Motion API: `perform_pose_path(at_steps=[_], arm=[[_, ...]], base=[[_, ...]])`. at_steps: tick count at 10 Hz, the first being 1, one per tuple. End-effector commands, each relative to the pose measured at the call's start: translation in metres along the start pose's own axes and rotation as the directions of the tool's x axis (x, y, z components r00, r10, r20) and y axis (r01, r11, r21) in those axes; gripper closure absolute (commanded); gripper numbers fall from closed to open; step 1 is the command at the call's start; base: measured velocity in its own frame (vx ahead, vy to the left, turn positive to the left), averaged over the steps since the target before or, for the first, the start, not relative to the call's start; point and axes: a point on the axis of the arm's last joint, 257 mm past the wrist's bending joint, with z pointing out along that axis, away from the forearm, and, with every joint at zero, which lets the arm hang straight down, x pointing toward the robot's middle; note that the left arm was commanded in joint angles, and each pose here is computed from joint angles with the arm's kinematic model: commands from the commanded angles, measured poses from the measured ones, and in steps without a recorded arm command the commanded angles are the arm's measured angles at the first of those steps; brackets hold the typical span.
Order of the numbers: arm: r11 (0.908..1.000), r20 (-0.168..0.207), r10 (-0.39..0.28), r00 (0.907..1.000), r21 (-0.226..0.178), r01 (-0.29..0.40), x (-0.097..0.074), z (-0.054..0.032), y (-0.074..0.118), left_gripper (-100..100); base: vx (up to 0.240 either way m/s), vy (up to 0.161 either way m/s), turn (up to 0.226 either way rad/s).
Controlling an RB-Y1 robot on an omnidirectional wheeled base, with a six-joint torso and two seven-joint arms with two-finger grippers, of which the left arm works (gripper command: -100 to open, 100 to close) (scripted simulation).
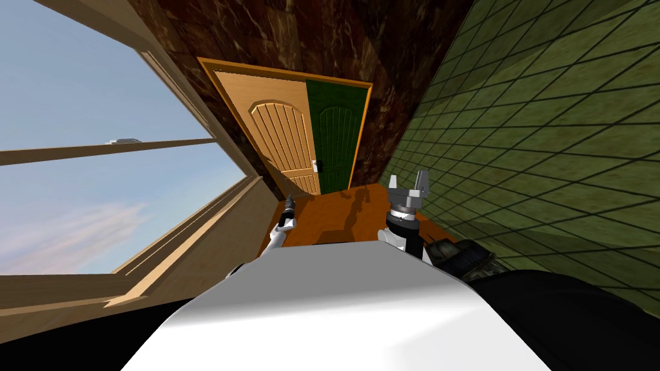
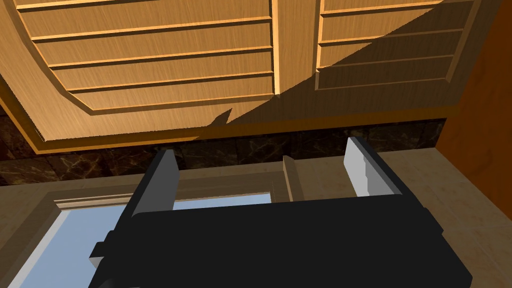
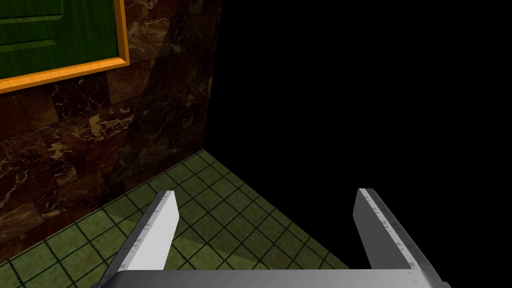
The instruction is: Pull the door open
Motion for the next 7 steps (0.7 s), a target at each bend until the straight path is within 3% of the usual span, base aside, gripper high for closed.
perform_pose_path(at_steps=[1, 7], arm=[[1.0000, 0.004, 0.000, 1.0000, 0.000, 0.000, -0.001, 0.0036, 0.000, -100], [1.0000, 0.019, -0.002, 0.9998, 0.001, 0.002, -0.007, 0.0184, -0.001, -100]], base=[[-0.019, 0.035, -0.025], [0.025, 0.032, -0.027]])
